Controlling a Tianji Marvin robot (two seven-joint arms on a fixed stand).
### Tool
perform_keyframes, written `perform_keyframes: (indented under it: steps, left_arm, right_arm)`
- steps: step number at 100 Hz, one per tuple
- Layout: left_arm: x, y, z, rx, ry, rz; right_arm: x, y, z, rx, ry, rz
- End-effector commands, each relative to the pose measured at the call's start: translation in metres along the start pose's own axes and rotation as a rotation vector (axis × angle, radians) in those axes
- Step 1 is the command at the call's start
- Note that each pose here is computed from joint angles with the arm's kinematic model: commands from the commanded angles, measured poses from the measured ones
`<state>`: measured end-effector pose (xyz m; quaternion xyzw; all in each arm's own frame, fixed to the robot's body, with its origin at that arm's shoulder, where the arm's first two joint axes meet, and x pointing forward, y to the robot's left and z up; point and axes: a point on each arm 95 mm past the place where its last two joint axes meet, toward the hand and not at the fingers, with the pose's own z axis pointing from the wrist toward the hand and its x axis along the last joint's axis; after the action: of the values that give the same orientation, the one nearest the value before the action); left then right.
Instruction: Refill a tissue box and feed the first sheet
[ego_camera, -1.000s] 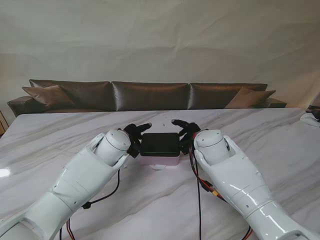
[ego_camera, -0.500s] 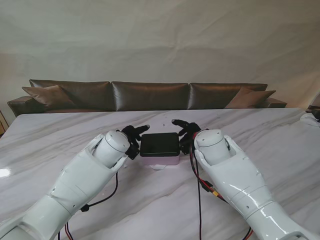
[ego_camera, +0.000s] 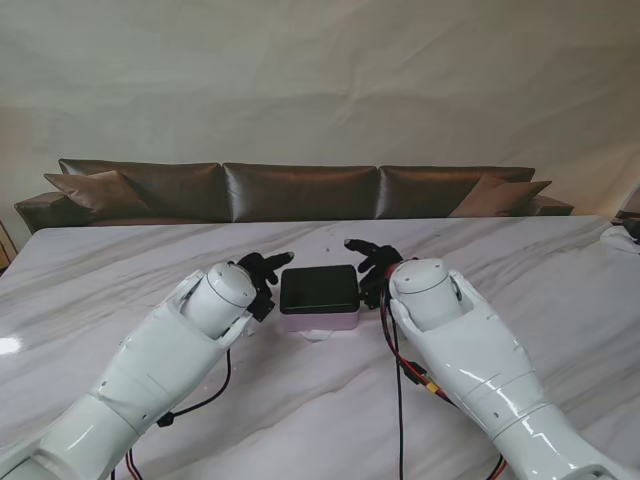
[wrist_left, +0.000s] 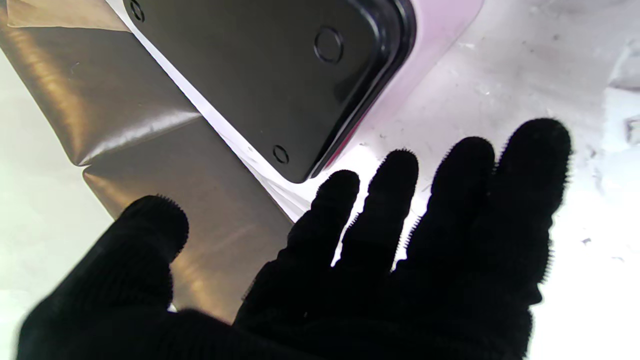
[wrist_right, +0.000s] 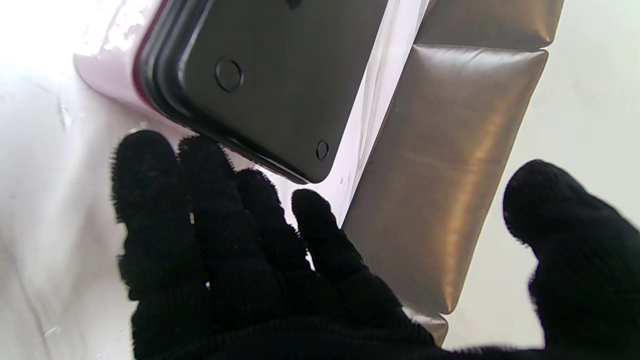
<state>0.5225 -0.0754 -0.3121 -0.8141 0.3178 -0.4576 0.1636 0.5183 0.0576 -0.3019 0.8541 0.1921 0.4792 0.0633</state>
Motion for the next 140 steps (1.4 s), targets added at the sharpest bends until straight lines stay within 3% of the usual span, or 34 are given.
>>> perform_keyframes:
  steps: [1, 50, 87, 109, 140]
  left_arm:
    - [-0.001, 0.0, 0.0, -0.01, -0.005, 0.002]
    - [-0.009, -0.004, -0.005, -0.003, -0.036, 0.004]
    - [-0.024, -0.004, 0.003, -0.07, -0.056, 0.027]
    - [-0.023, 0.0, 0.001, -0.097, -0.029, 0.018]
    - [-0.021, 0.004, 0.009, -0.111, 0.005, -0.005]
  right_arm:
    - [0.0, -0.002, -0.001, 0.017, -0.002, -0.003]
    - [-0.004, 0.005, -0.002, -0.002, -0.02, -0.031]
    - [-0.017, 0.012, 0.002, -0.01, -0.037, -0.122]
    - [-0.023, 0.013, 0.01, -0.066, -0.031, -0.216]
    - [-0.022, 0.016, 0.023, -0.135, -0.004, -0.262]
